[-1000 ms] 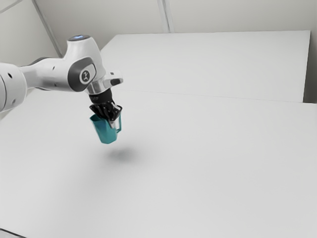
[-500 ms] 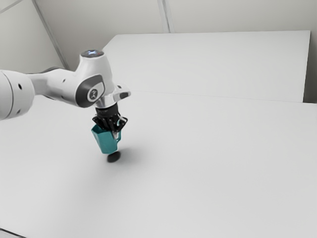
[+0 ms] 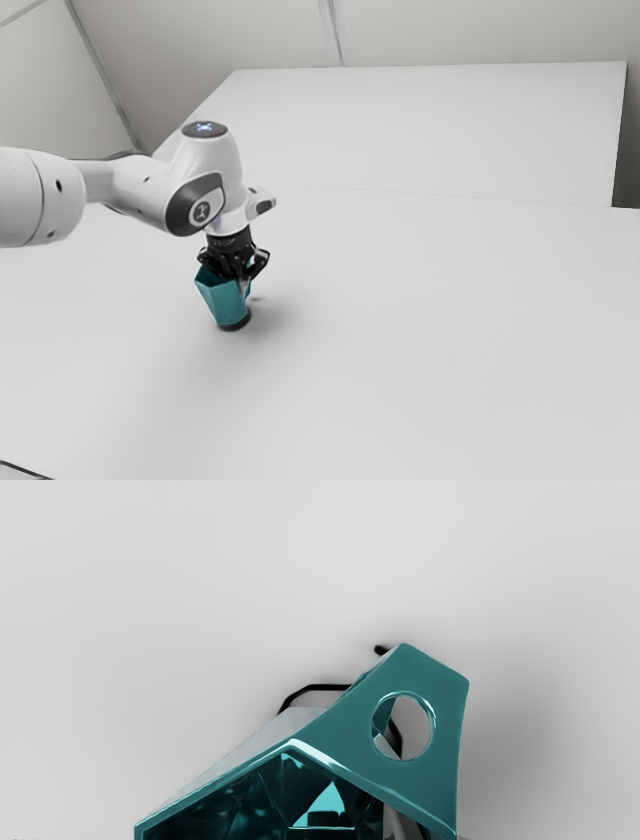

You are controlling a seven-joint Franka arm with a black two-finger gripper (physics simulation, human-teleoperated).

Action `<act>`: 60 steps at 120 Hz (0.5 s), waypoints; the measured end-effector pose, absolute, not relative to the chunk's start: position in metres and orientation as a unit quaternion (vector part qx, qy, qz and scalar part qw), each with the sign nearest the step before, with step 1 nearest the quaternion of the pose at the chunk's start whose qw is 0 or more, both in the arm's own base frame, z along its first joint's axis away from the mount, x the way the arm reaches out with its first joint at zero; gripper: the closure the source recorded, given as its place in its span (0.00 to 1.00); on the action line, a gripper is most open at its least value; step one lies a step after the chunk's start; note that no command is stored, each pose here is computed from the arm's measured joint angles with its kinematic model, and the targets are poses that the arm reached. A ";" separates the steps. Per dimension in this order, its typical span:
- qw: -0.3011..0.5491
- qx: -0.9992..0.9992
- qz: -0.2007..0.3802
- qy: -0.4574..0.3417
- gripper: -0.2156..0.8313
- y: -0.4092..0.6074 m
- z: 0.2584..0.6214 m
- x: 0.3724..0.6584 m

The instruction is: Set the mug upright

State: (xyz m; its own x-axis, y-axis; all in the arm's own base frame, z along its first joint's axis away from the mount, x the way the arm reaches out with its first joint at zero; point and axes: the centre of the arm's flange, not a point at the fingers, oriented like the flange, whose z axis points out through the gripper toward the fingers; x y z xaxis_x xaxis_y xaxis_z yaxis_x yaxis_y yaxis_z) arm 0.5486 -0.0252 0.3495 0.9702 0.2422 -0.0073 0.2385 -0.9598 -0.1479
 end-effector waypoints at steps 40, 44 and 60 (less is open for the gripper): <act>0.072 -0.984 -0.006 -0.162 0.50 -0.028 0.363 0.553; 0.071 -0.983 -0.012 -0.166 0.45 -0.027 0.376 0.557; 0.057 -0.982 -0.018 -0.181 0.34 -0.027 0.421 0.568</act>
State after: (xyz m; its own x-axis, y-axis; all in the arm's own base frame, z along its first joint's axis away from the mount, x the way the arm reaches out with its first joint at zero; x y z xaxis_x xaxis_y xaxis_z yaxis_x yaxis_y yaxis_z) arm 0.5680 -0.0272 0.4208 0.9335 0.3542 0.0562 0.3583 -0.9277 -0.1047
